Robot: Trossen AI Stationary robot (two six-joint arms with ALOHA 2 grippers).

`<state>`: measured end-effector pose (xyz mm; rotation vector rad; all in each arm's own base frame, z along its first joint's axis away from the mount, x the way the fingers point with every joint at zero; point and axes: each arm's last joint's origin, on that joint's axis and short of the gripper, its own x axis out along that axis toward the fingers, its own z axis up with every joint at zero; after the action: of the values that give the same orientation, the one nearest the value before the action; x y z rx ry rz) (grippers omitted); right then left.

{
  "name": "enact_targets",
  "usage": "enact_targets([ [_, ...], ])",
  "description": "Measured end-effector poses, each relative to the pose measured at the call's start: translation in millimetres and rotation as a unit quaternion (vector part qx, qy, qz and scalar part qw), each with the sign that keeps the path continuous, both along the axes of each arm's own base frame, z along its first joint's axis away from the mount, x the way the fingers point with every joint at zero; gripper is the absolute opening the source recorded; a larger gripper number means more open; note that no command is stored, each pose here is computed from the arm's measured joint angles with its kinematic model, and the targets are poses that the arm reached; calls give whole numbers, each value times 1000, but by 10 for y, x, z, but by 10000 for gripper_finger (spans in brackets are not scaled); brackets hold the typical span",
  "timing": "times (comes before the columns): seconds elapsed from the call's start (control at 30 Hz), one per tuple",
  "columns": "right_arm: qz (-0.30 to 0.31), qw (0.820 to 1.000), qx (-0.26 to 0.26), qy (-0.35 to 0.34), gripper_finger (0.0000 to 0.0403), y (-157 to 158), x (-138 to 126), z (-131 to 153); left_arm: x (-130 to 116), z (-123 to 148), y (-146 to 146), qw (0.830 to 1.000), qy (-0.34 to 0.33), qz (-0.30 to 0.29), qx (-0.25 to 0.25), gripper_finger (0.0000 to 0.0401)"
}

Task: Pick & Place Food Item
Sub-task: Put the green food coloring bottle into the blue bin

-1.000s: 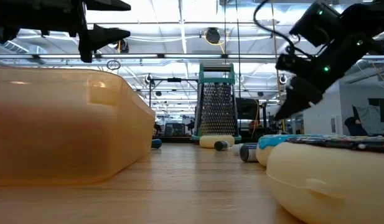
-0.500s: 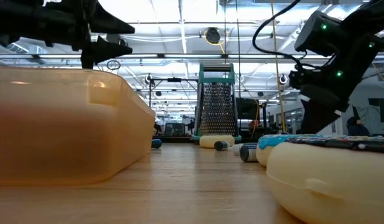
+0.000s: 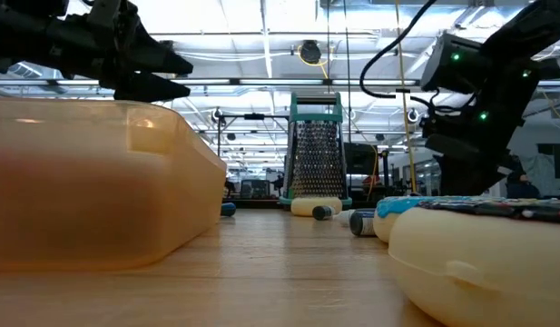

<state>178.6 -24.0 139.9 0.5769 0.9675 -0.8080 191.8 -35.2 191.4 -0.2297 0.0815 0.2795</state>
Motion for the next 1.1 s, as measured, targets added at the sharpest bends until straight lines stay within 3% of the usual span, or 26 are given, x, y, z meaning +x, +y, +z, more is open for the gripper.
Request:
enact_targets([
  [0.47, -14, 999, 25, 34, 212, -5, 37, -140, -2, -14, 1, 1000, 4, 2, -10, 269],
  [0.77, 13, 998, 37, 47, 134, 10, -17, -107, -3, -19, 2, 1000, 1, 5, -30, 269],
  [0.97, 59, 997, 13, 38, 68, 5, 28, -96, 0, 5, 1, 998, -18, 8, -57, 269],
  [1.1, 108, 994, -15, -4, 57, -3, 122, -59, 5, 51, -1, 997, -43, 7, -66, 269],
])
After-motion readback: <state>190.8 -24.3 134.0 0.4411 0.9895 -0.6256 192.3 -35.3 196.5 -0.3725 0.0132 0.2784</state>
